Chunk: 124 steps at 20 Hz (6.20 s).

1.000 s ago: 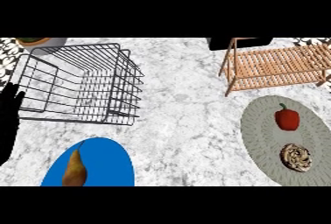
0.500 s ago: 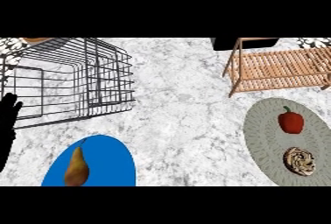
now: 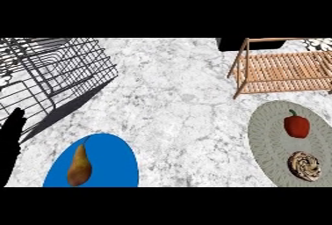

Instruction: Pick the cupcake from the placemat and place it in the tiered shelf

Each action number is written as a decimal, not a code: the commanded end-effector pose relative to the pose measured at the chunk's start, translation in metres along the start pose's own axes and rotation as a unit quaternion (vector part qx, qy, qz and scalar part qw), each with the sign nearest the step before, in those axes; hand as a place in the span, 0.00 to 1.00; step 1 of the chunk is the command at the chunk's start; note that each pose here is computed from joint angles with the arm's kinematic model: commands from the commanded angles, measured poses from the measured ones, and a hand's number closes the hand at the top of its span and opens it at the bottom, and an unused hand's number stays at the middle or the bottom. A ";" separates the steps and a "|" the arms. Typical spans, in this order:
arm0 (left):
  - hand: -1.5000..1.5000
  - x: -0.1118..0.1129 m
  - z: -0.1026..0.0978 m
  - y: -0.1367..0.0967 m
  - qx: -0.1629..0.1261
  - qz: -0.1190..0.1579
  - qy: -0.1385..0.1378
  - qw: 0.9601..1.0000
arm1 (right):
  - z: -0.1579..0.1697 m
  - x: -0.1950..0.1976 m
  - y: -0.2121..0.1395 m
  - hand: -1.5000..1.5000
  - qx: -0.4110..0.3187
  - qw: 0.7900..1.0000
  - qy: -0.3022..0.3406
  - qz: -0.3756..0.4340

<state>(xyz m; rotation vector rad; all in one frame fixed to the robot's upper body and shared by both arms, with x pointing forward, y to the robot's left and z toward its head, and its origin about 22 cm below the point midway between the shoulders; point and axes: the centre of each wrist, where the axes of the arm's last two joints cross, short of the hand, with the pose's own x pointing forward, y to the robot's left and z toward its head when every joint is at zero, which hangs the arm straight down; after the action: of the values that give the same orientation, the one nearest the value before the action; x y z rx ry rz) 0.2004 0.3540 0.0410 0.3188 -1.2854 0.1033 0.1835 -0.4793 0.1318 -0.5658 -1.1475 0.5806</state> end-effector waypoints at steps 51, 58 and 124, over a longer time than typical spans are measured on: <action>0.50 -0.033 -0.040 -0.070 -0.105 0.030 0.087 0.990 | -0.041 -0.018 0.163 1.00 0.014 0.982 0.128 0.141; 0.50 -0.055 -0.041 -0.082 -0.104 0.032 0.100 0.989 | -0.045 -0.024 0.178 1.00 0.053 0.985 0.072 0.149; 0.50 -0.042 -0.051 -0.088 -0.119 0.019 0.087 0.989 | -0.095 0.233 -0.127 1.00 -0.189 0.964 -0.168 0.085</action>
<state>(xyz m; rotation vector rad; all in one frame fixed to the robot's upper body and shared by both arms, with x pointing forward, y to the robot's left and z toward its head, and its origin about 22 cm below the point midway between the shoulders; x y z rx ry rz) 0.2576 0.2866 -0.0212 0.0783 -1.1571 0.0137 0.3427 -0.4206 0.3496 -0.9136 -1.5627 0.6267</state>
